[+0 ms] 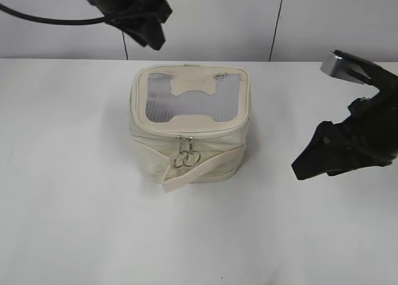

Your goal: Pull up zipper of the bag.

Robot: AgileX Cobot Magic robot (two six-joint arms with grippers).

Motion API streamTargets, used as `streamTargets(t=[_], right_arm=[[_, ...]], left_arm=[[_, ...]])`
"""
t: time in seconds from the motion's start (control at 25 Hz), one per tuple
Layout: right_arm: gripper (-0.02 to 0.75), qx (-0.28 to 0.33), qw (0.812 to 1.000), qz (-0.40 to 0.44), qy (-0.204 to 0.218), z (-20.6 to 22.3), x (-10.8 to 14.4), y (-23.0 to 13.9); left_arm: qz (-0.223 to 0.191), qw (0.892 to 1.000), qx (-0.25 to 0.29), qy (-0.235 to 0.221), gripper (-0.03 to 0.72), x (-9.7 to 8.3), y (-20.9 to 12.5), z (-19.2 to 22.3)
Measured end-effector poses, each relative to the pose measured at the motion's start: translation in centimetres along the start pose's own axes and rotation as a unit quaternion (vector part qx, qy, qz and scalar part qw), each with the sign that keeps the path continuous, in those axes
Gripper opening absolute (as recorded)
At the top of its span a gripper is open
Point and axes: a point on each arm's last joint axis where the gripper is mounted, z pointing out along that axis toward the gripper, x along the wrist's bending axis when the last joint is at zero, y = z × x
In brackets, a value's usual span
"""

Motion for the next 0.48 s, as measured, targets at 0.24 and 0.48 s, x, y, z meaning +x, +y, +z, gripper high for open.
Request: streamTargets(t=[0.24, 0.48], right_arm=[[0.571, -0.005, 0.999, 0.029, -0.028, -2.8, 1.0, -2.2], [0.570, -0.015, 0.999, 0.028, -0.043, -6.0, 2.9, -5.4]], left_arm=[[-0.026, 0.998, 0.002, 0.055, 0.236, -0.8, -6.9, -3.8], [-0.074, 0.994, -0.054, 0.065, 0.236, -2.7, -15.9, -10.9]])
